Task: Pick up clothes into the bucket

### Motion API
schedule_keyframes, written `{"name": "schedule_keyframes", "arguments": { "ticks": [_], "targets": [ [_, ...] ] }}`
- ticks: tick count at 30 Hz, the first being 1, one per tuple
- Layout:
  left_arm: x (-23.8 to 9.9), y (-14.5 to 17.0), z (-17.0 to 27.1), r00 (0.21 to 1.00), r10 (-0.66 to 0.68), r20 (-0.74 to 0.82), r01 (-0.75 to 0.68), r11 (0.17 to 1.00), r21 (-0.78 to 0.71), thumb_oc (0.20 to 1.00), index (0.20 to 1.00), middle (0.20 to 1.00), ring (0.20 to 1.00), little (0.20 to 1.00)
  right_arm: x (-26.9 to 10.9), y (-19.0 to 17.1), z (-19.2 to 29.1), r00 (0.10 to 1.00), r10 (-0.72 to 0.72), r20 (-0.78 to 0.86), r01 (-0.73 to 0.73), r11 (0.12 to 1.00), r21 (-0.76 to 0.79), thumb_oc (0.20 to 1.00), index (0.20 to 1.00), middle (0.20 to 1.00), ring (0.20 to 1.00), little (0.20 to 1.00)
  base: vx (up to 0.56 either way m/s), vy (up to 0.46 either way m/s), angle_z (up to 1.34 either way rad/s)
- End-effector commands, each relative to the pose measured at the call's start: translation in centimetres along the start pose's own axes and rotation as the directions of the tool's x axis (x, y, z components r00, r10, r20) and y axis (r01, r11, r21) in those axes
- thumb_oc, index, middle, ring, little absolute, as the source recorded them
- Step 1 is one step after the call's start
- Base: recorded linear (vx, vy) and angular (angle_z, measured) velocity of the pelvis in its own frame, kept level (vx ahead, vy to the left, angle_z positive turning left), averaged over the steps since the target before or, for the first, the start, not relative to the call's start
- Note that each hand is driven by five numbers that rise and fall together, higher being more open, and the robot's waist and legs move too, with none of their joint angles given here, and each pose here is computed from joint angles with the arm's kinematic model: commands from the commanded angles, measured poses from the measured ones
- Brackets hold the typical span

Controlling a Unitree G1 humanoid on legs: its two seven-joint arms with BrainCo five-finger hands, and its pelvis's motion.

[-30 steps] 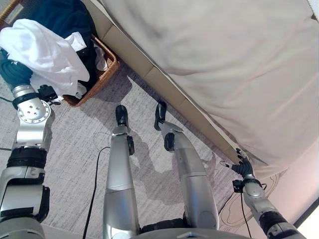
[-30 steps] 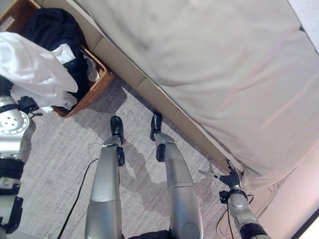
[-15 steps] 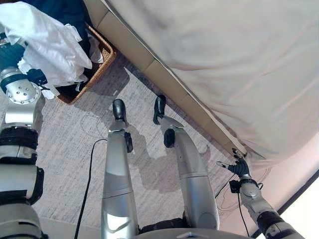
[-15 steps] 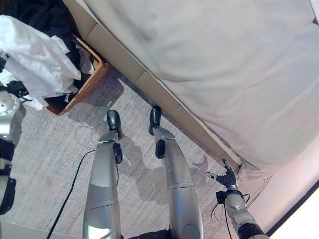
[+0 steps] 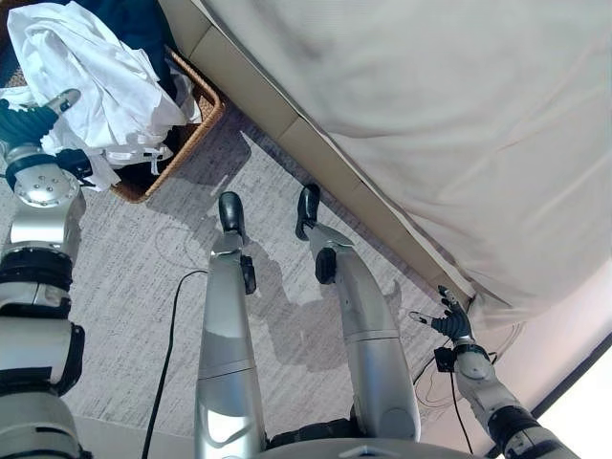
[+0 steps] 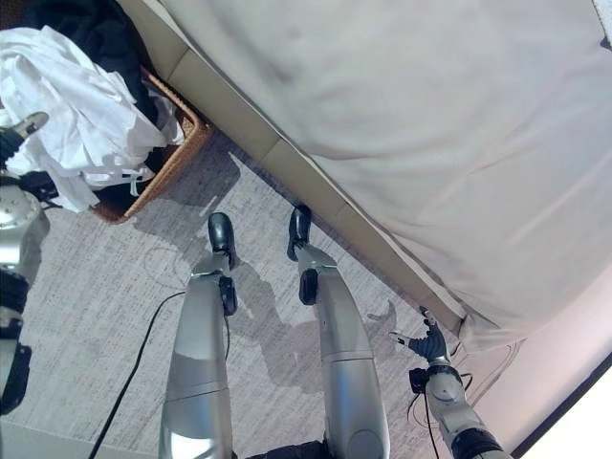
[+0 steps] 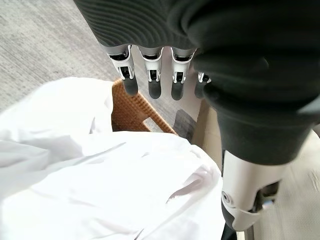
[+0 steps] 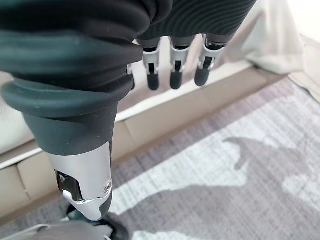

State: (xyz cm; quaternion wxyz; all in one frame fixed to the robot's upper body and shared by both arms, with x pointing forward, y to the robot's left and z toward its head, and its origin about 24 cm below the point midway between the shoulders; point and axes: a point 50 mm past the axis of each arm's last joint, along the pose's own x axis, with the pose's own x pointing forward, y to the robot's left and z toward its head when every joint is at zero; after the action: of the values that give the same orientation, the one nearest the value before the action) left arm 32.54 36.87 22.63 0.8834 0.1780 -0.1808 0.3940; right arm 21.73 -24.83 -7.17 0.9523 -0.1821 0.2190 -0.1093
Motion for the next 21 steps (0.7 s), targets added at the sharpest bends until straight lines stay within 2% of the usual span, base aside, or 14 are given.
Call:
{"name": "schedule_keyframes", "arguments": {
  "ticks": [1,9,10,12,14,17,18,21],
  "targets": [
    [-0.2,1.8,0.9,0.996,0.018,0.088,-0.019,1.000,0.008,1.000,1.000,1.000,1.000,1.000,-0.7,-1.1,-1.1,0.999,-0.013,-0.037,0.012,1.000,-0.025,1.000,1.000,1.000,1.000,1.000,-0.05,-0.052,0.05],
    [-4.9,0.9,-4.5,0.996,-0.063,-0.058,0.056,0.992,-0.110,1.000,1.000,1.000,1.000,1.000,0.1,-2.5,-0.2,0.998,-0.064,-0.019,0.063,0.998,-0.023,1.000,1.000,1.000,1.000,1.000,-0.05,-0.062,0.03],
    [-6.9,0.2,-5.8,0.989,-0.110,-0.099,0.088,0.975,-0.202,1.000,1.000,1.000,1.000,1.000,0.1,-2.7,-0.2,0.997,-0.076,-0.020,0.076,0.997,-0.018,1.000,1.000,1.000,1.000,1.000,-0.02,-0.105,0.14],
    [-8.7,-0.3,-7.5,0.974,-0.163,-0.158,0.121,0.962,-0.246,1.000,1.000,1.000,1.000,1.000,0.4,-3.1,0.0,0.996,-0.085,-0.021,0.085,0.996,-0.011,1.000,1.000,1.000,1.000,1.000,-0.07,-0.068,0.11],
    [-11.4,-0.9,-10.0,0.930,-0.280,-0.237,0.217,0.941,-0.260,1.000,1.000,1.000,1.000,1.000,0.3,-3.6,-0.6,0.995,-0.086,-0.052,0.085,0.996,-0.020,1.000,1.000,1.000,1.000,1.000,0.01,-0.071,0.11],
    [-12.3,-1.0,-10.9,0.913,-0.302,-0.274,0.229,0.935,-0.270,1.000,1.000,1.000,1.000,1.000,0.3,-3.7,-0.8,0.995,-0.084,-0.058,0.082,0.996,-0.025,1.000,1.000,1.000,1.000,1.000,0.06,-0.053,0.06],
    [-14.3,-1.2,-13.3,0.864,-0.341,-0.370,0.249,0.928,-0.276,1.000,1.000,1.000,1.000,1.000,0.2,-3.7,-1.5,0.993,-0.079,-0.093,0.076,0.997,-0.033,1.000,1.000,1.000,1.000,1.000,0.14,-0.066,0.06],
    [-17.9,-1.5,-15.3,0.796,-0.407,-0.449,0.298,0.908,-0.295,1.000,1.000,1.000,1.000,1.000,-0.4,-3.5,-2.8,0.988,-0.053,-0.145,0.047,0.998,-0.043,1.000,1.000,1.000,1.000,1.000,0.18,-0.090,0.00]
  ]
}}
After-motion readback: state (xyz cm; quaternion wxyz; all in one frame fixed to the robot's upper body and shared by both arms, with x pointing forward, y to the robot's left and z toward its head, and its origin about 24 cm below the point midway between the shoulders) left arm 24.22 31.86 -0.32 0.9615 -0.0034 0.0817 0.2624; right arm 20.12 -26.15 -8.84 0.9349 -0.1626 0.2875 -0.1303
